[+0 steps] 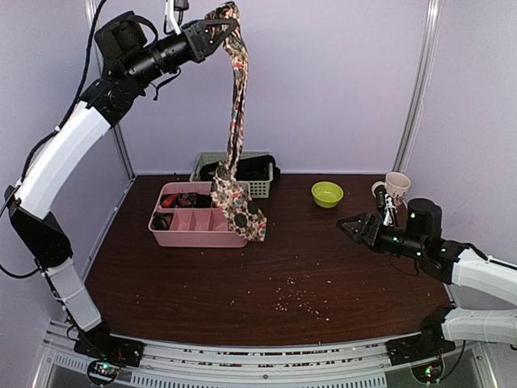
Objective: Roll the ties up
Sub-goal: Place the tie at the center of the board.
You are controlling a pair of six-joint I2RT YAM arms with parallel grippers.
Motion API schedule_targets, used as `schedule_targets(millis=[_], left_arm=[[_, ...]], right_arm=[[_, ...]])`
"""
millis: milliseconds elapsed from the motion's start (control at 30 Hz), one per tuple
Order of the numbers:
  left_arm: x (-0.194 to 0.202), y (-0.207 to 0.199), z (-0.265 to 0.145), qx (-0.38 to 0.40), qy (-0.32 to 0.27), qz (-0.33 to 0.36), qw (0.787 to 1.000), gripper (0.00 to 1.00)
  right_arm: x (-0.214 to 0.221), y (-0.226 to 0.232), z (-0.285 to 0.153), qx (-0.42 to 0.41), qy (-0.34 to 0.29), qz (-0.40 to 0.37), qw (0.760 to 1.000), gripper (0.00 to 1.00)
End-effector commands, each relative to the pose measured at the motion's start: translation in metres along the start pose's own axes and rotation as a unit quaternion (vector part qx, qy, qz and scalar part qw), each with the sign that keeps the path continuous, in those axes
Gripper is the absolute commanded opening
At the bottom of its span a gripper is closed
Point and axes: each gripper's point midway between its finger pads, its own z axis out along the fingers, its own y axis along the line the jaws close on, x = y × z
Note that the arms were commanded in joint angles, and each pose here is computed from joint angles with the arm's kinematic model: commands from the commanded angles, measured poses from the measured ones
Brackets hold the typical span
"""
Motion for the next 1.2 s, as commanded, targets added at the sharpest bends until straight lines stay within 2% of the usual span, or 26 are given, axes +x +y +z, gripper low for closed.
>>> schedule_targets(millis=[0, 33, 100, 167, 267, 333, 400, 433, 533, 667, 800, 933, 1067, 1133, 1167], left_arm=[[0.052, -0.048, -0.012, 0.139, 0.077, 0.004, 0.987, 0.0], [0.06, -0.072, -0.023, 0.217, 0.081, -0.011, 0.973, 0.0], [0.066, -0.103, -0.044, 0.306, 0.065, -0.03, 0.949, 0.0], [0.071, -0.122, -0.062, 0.349, 0.055, -0.032, 0.935, 0.0], [0.073, -0.148, -0.082, 0.423, 0.076, -0.036, 0.902, 0.0], [0.064, -0.152, -0.091, 0.443, 0.067, -0.038, 0.893, 0.0], [0.054, -0.141, -0.091, 0.426, 0.048, -0.041, 0.902, 0.0], [0.047, -0.129, -0.087, 0.402, 0.036, -0.048, 0.914, 0.0], [0.031, -0.076, -0.07, 0.282, 0.0, -0.073, 0.956, 0.0], [0.032, -0.03, -0.051, 0.127, -0.018, -0.094, 0.987, 0.0], [0.028, -0.025, -0.048, 0.06, -0.052, -0.096, 0.992, 0.0], [0.028, -0.026, -0.045, -0.018, -0.047, -0.042, 0.998, 0.0], [0.029, -0.027, -0.039, -0.027, -0.037, -0.042, 0.998, 0.0], [0.027, -0.026, -0.038, -0.028, -0.04, -0.04, 0.998, 0.0], [0.026, -0.025, -0.037, -0.03, -0.042, -0.04, 0.998, 0.0]], right_arm=[[-0.002, 0.004, 0.003, -0.012, 0.001, -0.013, 1.0, 0.97], [-0.002, 0.004, 0.004, -0.012, 0.002, -0.014, 1.0, 0.97], [-0.001, 0.003, 0.005, -0.012, 0.005, -0.016, 1.0, 0.97], [-0.001, 0.004, 0.007, -0.015, 0.008, -0.017, 1.0, 0.97], [0.0, 0.006, 0.01, -0.022, 0.014, -0.017, 1.0, 0.96], [0.0, 0.007, 0.012, -0.026, 0.016, -0.016, 0.999, 0.96], [0.0, 0.007, 0.014, -0.028, 0.016, -0.013, 0.999, 0.95], [0.0, 0.008, 0.014, -0.03, 0.017, -0.012, 0.999, 0.95], [0.001, 0.009, 0.016, -0.037, 0.017, -0.01, 0.999, 0.95], [0.001, 0.022, 0.019, -0.059, 0.016, -0.019, 0.998, 0.95], [0.016, 0.045, 0.035, -0.085, 0.037, -0.041, 0.995, 0.95], [0.033, 0.071, 0.054, -0.115, 0.061, -0.061, 0.99, 0.93], [0.042, 0.085, 0.075, -0.116, 0.068, -0.089, 0.987, 0.94], [0.041, 0.091, 0.085, -0.118, 0.061, -0.101, 0.986, 1.0], [0.04, 0.092, 0.09, -0.117, 0.057, -0.107, 0.986, 1.0]])
